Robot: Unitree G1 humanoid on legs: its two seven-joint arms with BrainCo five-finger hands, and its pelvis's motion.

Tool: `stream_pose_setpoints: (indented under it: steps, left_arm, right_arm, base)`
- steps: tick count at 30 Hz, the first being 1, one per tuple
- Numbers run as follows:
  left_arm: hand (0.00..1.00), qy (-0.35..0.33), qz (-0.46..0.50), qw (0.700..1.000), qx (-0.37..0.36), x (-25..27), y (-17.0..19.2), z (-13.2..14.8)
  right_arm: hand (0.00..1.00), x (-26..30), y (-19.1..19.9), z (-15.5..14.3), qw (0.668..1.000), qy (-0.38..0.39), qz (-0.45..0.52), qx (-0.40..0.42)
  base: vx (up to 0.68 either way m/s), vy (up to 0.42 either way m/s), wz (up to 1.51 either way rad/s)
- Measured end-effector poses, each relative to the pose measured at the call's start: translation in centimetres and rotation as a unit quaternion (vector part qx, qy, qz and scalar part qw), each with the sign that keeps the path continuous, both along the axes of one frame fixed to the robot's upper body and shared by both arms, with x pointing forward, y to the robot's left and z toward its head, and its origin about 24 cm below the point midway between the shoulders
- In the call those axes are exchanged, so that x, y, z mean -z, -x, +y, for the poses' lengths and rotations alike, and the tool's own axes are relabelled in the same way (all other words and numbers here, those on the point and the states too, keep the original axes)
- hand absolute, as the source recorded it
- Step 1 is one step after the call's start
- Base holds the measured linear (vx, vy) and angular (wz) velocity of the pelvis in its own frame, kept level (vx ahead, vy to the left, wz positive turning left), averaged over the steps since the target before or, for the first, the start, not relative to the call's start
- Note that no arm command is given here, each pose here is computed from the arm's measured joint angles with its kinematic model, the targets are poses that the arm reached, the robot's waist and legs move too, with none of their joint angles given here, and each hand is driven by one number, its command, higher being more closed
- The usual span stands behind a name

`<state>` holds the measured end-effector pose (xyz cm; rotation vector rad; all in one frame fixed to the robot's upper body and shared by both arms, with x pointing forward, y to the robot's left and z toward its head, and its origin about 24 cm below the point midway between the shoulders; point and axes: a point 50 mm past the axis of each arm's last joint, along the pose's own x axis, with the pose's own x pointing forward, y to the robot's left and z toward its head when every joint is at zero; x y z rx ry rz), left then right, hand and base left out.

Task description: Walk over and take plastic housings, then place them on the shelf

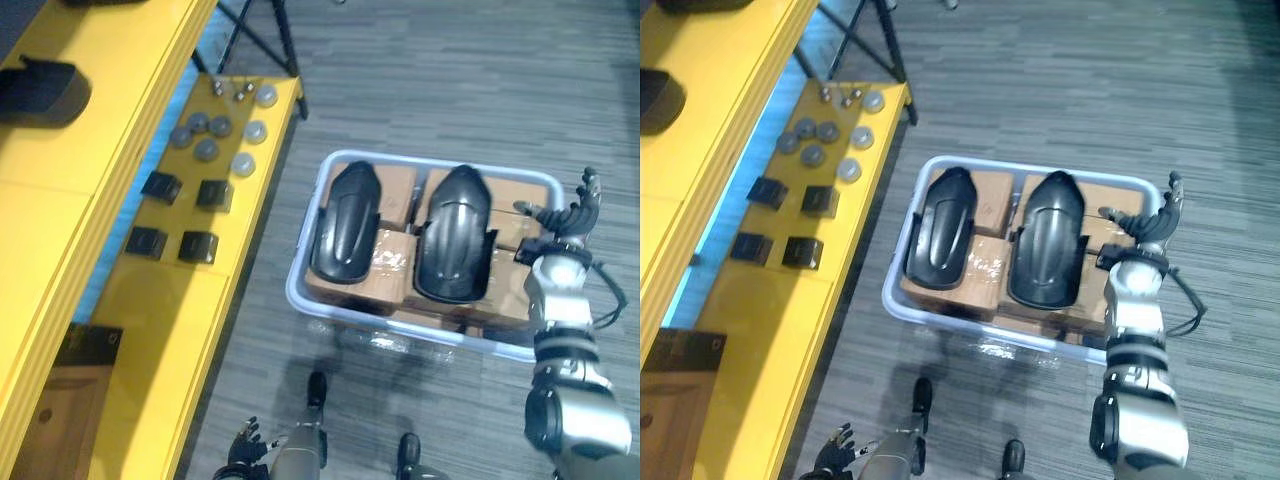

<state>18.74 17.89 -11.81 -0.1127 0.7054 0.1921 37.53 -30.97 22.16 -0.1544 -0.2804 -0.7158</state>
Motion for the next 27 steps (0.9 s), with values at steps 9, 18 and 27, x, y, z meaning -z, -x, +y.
stream_pose_setpoints:
  steps: [9, 18, 27]
  left_arm:
    - [0.0, -0.026, 0.01, 0.999, 0.017, -0.1, -1.4, 0.2]
    - [0.0, -0.047, 0.005, 0.999, 0.011, -0.6, -2.8, 0.1]
    - [0.0, -0.03, -0.031, 0.999, 0.027, -1.8, -4.8, -1.7]
  right_arm:
    - [0.0, 1.5, -0.7, -1.4, 0.995, -0.051, 0.08, 0.0]
    - [1.0, 3.5, -1.3, 0.1, 0.987, 0.008, 0.16, 0.001]
    - [1.0, 2.0, -0.8, -2.1, 0.978, 0.028, 0.203, 0.049]
  base:
    - [-0.08, 0.021, 0.02]
    - [-0.06, -0.007, -0.13]
    - [-0.04, 0.005, 0.08]
